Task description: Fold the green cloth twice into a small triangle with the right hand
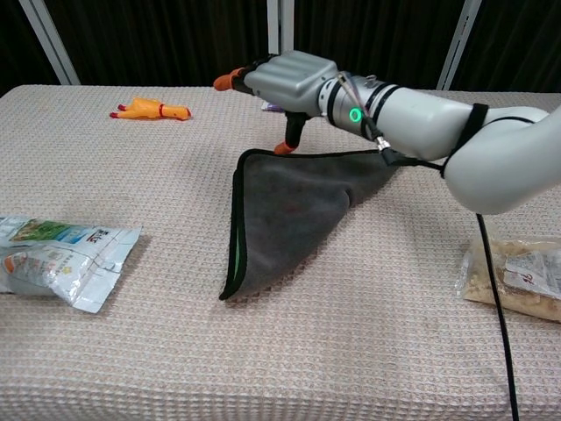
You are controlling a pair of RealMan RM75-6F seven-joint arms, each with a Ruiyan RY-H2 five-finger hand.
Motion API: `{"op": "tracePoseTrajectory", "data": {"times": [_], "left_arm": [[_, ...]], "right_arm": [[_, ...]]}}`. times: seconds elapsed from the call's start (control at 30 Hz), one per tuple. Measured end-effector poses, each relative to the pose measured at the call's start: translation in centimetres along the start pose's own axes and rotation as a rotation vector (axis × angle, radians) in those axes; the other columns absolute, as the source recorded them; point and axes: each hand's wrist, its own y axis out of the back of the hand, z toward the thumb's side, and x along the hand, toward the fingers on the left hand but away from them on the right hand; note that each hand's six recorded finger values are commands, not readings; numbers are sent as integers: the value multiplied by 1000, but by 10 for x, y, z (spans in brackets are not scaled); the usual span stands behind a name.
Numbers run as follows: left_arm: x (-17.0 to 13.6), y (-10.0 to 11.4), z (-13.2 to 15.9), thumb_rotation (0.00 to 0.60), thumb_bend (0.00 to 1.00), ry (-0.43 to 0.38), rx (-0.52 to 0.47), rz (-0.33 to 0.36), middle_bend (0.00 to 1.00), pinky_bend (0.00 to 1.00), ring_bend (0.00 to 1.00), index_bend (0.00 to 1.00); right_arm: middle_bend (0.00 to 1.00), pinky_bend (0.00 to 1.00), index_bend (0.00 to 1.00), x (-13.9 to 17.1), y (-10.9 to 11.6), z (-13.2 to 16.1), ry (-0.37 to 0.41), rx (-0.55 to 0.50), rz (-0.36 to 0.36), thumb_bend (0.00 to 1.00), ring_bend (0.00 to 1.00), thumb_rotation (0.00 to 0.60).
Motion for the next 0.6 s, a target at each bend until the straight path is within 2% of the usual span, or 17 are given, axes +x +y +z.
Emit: {"op": "tracePoseTrajectory", "data": {"times": [0.1, 0.2, 0.27, 0.37, 0.43, 0.6], "left_arm": [[-1, 0, 1, 600, 0, -1, -3, 6, 173, 134, 132, 228], [-2, 0, 2, 600, 0, 1, -8, 10, 173, 134, 132, 228], [-3, -1, 2, 600, 0, 3, -9, 8, 173, 134, 132, 228], [-3, -1, 3, 600, 0, 6, -9, 4, 173, 134, 132, 228], [-3, -1, 3, 600, 0, 7, -8, 2, 171, 134, 132, 228], [-1, 1, 5, 600, 0, 11, -7, 2, 170, 134, 132, 228]], "right_arm": [[126, 0, 99, 25, 4, -25, -31, -26, -3, 163, 0, 600], [133, 0, 166, 62, 1, -62, -94, -37, 29, 181, 0, 600], [135, 0, 193, 93, -8, -92, -161, -38, 74, 187, 0, 600], [140, 0, 233, 130, -31, -121, -241, -48, 159, 203, 0, 600], [144, 0, 251, 140, -41, -129, -260, -42, 195, 211, 0, 600], [155, 0, 273, 145, -57, -142, -286, -31, 235, 224, 0, 600]]}}
